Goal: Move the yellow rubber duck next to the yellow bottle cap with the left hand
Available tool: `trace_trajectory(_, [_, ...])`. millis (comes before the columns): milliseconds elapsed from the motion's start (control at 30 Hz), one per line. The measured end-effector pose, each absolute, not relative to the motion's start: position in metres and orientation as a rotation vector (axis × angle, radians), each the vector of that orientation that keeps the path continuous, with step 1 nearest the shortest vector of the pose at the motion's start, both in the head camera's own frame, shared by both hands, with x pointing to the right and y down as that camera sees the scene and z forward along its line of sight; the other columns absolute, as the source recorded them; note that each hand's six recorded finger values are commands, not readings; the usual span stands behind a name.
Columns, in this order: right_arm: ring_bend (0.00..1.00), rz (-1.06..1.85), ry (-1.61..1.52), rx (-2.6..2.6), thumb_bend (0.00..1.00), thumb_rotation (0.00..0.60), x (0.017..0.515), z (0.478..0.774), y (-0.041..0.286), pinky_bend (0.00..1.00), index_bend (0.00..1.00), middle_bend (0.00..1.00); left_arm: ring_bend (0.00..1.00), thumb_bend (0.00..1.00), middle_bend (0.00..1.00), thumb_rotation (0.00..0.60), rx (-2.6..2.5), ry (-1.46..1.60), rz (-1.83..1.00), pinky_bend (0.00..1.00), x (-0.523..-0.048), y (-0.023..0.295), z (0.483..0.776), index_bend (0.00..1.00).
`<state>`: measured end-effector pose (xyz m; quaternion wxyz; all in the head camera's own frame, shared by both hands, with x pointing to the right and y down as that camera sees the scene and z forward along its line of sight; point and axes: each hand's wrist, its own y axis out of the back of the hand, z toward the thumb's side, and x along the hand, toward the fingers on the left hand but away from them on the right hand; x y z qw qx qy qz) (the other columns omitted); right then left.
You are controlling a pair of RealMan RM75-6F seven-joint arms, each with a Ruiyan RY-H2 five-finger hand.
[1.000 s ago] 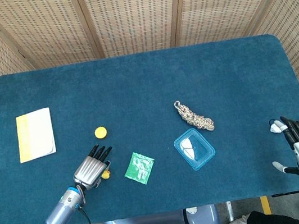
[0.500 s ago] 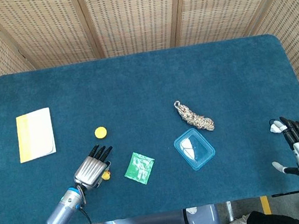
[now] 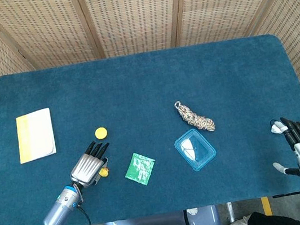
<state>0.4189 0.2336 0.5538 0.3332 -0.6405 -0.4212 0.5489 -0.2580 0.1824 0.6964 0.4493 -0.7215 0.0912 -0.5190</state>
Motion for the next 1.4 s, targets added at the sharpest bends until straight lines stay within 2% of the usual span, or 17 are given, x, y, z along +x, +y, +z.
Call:
trace_trajectory(700, [0.00, 1.493, -1.081, -1.692, 0.00, 0.600, 0.424, 0.570, 0.232, 0.00, 0.00, 0.00, 0.00, 0.35, 0.00, 0.600, -1.778, 0.390, -1.405, 0.00, -0.277, 0.103, 0.697, 0.50])
trace_trajectory(1400, [0.00, 1.571, -1.073, -1.717, 0.00, 0.600, 0.434, 0.591, 0.228, 0.00, 0.00, 0.00, 0.00, 0.34, 0.00, 0.600, -1.768, 0.433, -1.499, 0.00, -0.255, 0.049, 0.726, 0.50])
